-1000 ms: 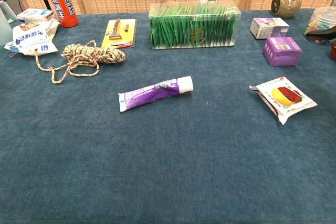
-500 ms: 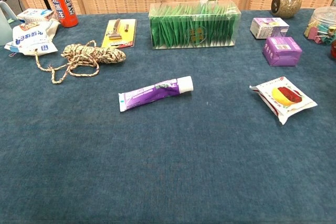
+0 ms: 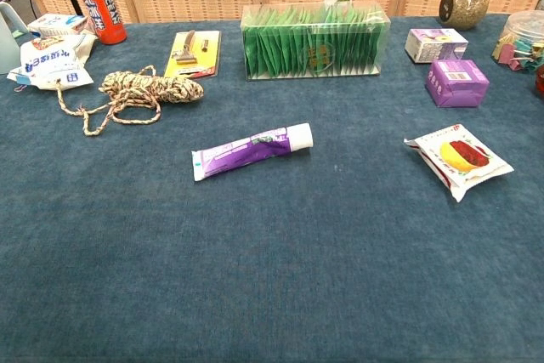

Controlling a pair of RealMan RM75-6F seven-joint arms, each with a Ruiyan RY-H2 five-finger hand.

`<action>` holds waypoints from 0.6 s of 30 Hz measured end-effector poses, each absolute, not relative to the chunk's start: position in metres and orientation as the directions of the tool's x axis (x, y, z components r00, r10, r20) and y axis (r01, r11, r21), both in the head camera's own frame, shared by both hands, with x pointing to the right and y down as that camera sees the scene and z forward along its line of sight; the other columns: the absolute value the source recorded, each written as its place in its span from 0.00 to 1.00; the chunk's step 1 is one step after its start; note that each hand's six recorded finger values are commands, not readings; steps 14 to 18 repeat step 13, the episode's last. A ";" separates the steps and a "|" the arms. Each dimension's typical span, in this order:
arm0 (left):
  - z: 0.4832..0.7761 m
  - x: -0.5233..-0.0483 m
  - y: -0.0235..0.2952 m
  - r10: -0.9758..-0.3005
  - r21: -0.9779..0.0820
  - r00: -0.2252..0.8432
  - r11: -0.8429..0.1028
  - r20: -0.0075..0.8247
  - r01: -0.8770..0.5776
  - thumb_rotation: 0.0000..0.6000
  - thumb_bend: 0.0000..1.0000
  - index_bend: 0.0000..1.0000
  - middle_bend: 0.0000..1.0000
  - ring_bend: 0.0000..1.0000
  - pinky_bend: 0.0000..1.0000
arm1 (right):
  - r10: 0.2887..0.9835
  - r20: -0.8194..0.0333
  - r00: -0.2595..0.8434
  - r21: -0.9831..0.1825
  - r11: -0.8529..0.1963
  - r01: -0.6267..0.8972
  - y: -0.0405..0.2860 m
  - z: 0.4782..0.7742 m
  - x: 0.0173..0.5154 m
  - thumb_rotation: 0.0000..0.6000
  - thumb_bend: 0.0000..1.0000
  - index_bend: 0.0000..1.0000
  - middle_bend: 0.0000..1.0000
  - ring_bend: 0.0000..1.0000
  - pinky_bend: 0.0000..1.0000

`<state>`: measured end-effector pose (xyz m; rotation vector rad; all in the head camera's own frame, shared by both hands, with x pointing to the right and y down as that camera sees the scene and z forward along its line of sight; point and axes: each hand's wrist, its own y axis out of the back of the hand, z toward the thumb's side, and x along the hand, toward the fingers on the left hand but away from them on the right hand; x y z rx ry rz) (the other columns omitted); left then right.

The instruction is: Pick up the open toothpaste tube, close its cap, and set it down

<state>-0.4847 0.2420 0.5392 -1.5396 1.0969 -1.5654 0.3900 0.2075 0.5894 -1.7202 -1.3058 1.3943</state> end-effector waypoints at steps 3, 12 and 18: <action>0.537 -0.483 0.243 -0.906 -0.907 -0.073 -0.409 0.416 -0.096 1.00 0.56 0.30 0.27 0.19 0.22 | 0.920 -0.391 -0.022 -0.872 -0.363 0.329 0.211 0.586 0.393 1.00 0.04 0.09 0.00 0.00 0.00; 0.529 -0.479 0.238 -0.909 -0.911 -0.071 -0.407 0.411 -0.063 1.00 0.56 0.14 0.15 0.09 0.17 | 0.923 -0.383 -0.029 -0.874 -0.352 0.335 0.212 0.584 0.399 1.00 0.04 0.07 0.00 0.00 0.00; 0.529 -0.479 0.238 -0.907 -0.910 -0.073 -0.411 0.415 -0.059 1.00 0.56 0.09 0.11 0.06 0.15 | 0.923 -0.384 -0.028 -0.873 -0.353 0.335 0.212 0.585 0.399 1.00 0.04 0.07 0.00 0.00 0.00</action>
